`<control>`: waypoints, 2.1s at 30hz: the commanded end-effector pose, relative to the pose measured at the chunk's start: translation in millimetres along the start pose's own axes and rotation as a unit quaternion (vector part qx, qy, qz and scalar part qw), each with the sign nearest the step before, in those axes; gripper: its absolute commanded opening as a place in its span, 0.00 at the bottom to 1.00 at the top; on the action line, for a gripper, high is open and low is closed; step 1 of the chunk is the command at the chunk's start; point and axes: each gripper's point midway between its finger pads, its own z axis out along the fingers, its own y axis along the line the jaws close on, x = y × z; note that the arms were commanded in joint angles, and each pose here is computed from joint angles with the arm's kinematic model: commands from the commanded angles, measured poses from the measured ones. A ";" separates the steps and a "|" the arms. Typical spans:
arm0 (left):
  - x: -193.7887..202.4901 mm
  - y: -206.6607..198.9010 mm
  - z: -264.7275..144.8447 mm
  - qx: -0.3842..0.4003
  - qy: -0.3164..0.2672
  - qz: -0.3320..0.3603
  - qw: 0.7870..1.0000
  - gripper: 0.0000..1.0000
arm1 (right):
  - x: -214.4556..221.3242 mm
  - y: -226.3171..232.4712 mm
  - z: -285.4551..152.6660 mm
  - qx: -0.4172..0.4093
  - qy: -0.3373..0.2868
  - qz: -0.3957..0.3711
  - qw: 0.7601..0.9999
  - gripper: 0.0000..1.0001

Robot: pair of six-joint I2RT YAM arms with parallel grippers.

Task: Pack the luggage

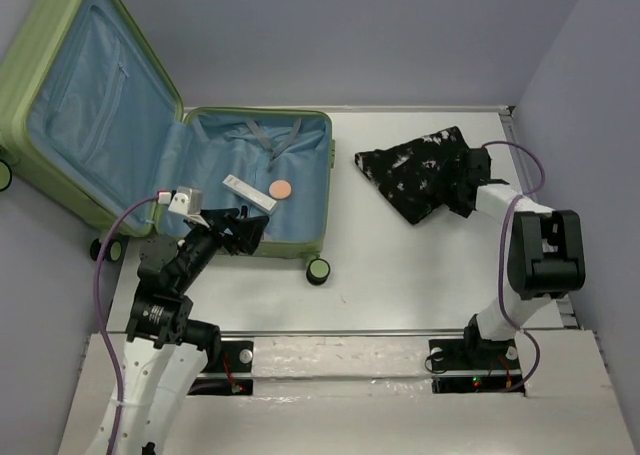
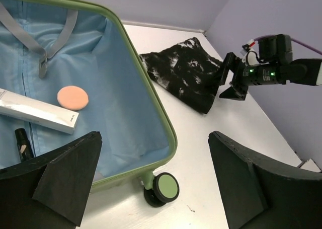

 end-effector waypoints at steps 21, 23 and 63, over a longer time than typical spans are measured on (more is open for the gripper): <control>100.0 -112.7 164.4 -0.052 0.176 -0.030 0.983 0.96 | 74.6 -3.7 -74.4 -0.178 -0.041 0.123 0.975 0.52; 117.4 -125.2 182.0 -0.059 0.190 -0.027 0.980 0.96 | 70.4 -6.9 -87.4 -0.165 -0.046 0.096 0.981 0.70; 243.6 -21.3 306.0 -0.253 0.216 0.002 0.943 0.06 | -71.1 -59.5 -73.0 0.035 -0.127 0.027 0.991 1.00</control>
